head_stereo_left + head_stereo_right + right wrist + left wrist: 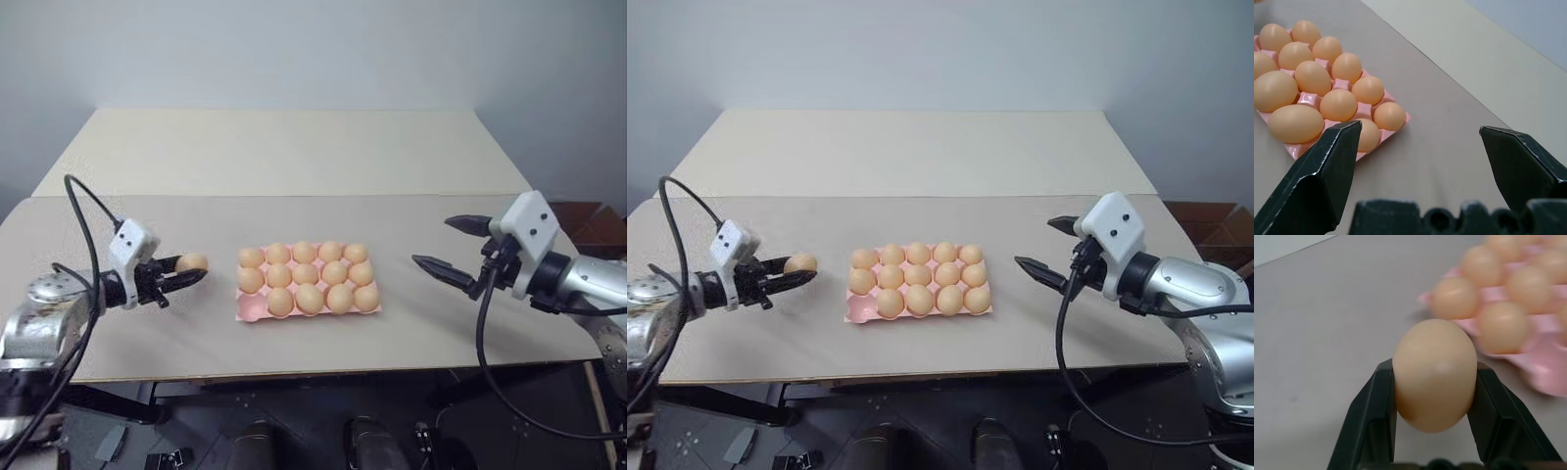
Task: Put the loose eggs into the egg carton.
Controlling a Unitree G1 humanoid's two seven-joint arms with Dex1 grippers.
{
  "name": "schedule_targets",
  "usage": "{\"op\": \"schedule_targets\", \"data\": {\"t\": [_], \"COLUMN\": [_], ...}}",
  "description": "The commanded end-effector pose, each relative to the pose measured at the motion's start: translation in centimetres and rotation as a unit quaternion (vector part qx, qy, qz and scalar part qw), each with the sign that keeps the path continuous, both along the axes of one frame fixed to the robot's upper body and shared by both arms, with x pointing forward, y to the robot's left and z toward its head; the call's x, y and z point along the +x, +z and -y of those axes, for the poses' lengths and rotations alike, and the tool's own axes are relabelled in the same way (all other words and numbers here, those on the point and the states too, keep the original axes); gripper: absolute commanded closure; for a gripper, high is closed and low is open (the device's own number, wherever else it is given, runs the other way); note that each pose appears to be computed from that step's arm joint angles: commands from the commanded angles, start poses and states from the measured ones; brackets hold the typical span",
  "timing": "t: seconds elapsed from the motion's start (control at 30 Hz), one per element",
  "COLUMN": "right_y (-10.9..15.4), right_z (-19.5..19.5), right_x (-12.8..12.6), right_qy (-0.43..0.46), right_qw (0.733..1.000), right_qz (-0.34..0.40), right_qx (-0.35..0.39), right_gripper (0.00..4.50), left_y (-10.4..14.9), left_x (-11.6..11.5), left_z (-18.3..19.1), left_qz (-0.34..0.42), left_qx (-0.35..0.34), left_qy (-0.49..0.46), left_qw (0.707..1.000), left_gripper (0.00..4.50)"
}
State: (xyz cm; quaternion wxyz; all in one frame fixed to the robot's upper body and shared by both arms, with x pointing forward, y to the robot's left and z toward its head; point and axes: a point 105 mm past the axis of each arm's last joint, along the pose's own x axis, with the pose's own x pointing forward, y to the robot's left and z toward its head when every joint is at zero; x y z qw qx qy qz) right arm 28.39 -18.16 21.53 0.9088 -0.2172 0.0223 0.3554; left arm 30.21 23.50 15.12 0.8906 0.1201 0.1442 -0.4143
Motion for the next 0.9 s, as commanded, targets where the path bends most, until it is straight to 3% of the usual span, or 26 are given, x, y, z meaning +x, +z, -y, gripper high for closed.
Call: {"op": "schedule_targets", "data": {"t": [0.03, 0.4, 0.67, 0.9], "right_y": [1.2, 1.1, 1.2, 1.1], "right_z": [-0.2, -0.3, -0.3, -0.4], "right_x": [-0.2, -0.3, -0.3, -0.4], "right_qy": [0.000, -0.002, -0.009, -0.006], "right_qw": [1.000, 1.000, 1.000, 1.000], "right_qz": [0.027, 0.026, 0.028, 0.026], "right_qx": [-0.001, 0.001, 0.005, 0.006], "right_gripper": [0.00, 0.00, 0.00, 0.00], "left_y": [0.7, -2.1, -0.8, 2.7], "left_x": [-1.5, -1.5, -1.2, -2.5], "left_z": [2.4, 5.4, 5.5, 0.6], "left_qz": [0.009, -0.020, -0.006, 0.044], "left_qx": [-0.002, -0.025, -0.043, -0.051], "left_qy": [-0.073, -0.109, -0.115, -0.049], "left_qw": [0.997, 0.994, 0.992, 0.997], "left_gripper": [2.83, 2.83, 0.13, 0.02]}}
